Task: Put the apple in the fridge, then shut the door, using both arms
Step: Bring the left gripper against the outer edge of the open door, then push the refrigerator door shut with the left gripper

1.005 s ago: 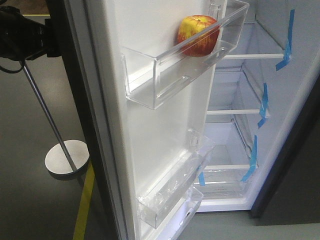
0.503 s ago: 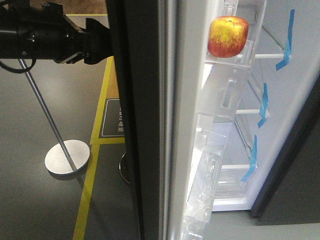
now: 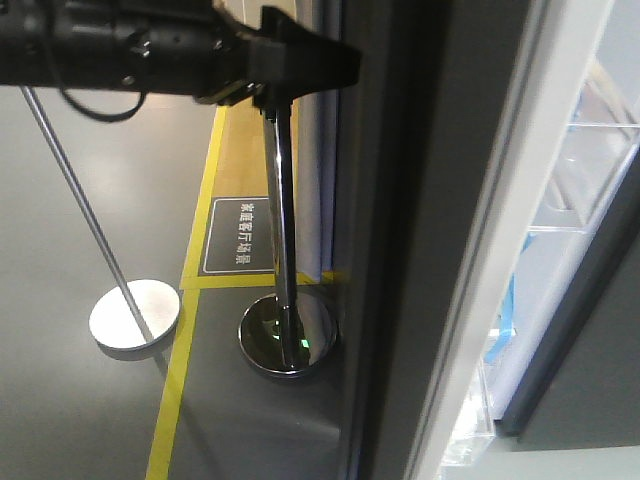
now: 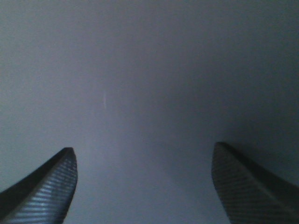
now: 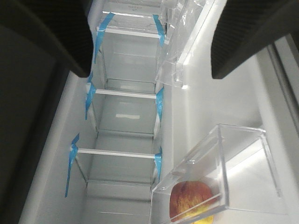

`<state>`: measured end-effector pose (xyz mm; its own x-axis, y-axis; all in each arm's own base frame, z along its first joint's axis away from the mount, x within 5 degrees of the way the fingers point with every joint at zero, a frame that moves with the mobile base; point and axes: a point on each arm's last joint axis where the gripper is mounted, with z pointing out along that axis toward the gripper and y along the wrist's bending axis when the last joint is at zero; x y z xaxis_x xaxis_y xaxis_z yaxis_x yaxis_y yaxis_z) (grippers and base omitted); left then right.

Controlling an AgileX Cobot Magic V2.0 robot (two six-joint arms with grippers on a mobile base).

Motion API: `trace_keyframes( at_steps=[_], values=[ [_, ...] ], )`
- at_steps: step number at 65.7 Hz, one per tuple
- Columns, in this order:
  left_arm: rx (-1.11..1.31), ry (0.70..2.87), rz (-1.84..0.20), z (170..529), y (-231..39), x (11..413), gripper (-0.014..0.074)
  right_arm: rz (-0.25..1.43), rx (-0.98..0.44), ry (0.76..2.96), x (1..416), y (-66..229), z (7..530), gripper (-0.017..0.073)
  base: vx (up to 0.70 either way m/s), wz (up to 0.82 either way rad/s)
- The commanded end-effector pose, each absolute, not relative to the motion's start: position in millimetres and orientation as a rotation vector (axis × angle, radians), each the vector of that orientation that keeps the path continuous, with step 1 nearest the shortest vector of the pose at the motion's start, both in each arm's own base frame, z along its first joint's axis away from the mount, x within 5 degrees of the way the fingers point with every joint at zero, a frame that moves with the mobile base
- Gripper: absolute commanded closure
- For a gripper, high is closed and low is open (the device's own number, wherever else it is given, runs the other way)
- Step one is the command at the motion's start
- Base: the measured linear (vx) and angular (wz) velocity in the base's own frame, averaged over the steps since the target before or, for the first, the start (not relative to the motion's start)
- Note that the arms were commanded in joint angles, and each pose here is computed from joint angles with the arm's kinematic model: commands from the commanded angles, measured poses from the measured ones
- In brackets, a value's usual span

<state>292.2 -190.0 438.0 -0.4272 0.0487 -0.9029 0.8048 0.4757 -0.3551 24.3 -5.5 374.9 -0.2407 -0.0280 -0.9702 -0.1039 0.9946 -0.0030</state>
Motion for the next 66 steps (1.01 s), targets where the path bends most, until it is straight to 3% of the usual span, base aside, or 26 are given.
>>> trace_keyframes(
  at_steps=[1,43,66],
  values=[
    [0.682,1.709,-1.108,466.8,-198.5,289.4,0.0027,0.061,-0.097,1.737,26.3,-5.5,386.9,0.0054,0.0,0.0],
    [0.796,1.632,-1.277,463.8,-290.1,329.7,0.0027,0.061,-0.097,1.737,26.3,-5.5,386.9,0.0054,0.0,0.0],
    [0.791,1.629,-1.317,454.6,-313.0,341.8,0.0027,0.061,-0.097,1.738,26.3,-5.5,386.8,0.0054,0.0,0.0]
  ],
)
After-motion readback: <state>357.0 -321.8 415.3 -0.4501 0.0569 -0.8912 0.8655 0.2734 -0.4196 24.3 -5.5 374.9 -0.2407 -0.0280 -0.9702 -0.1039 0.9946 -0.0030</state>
